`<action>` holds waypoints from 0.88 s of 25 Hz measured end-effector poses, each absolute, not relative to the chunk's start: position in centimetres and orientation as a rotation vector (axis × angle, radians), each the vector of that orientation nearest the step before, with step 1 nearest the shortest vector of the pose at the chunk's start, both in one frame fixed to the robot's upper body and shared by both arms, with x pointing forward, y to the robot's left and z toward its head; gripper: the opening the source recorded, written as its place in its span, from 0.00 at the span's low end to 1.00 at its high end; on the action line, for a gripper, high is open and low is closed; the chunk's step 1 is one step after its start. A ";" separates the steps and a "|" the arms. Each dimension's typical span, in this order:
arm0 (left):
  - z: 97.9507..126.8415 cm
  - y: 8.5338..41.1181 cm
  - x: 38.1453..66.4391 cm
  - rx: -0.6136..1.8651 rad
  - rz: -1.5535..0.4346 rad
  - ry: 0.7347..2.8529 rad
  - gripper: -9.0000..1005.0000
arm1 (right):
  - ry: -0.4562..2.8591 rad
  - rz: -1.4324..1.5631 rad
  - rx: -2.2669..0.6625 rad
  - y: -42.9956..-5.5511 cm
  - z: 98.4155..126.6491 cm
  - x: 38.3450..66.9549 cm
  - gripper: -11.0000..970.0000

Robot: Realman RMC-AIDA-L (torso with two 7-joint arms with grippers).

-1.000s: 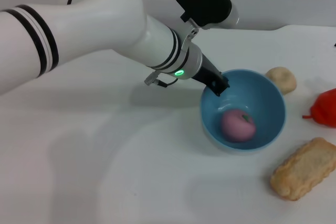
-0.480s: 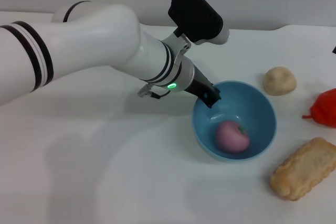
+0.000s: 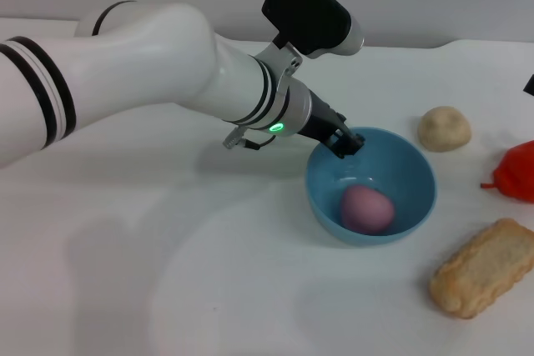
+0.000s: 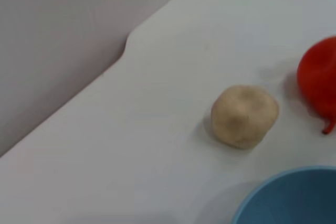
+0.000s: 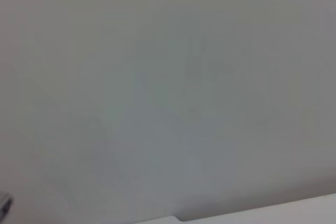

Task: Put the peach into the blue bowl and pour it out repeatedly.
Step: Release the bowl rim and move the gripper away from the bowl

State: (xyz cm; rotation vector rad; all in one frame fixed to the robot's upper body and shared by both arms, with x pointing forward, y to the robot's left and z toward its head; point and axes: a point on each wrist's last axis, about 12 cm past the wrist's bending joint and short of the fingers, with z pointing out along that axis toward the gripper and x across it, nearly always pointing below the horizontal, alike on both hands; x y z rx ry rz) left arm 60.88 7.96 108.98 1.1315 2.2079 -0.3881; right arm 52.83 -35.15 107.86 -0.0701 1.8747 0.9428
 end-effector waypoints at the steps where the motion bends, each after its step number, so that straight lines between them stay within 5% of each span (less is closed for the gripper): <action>1: 109.1 8.0 60.9 1.126 -0.387 2.203 0.30 | 1.876 0.935 -0.074 -35.1 107.7 52.8 0.53; 6: 109.5 7.9 61.3 1.104 -0.378 2.166 0.51 | 1.880 0.815 -0.128 -35.4 107.0 53.1 0.58; 15: 112.6 9.4 63.6 0.808 -0.312 1.893 0.65 | 1.804 0.548 -0.202 -35.3 104.6 53.1 0.68; 22: 111.0 11.6 62.8 0.642 -0.208 1.750 0.79 | 1.691 0.378 -0.169 -35.3 103.3 51.9 0.71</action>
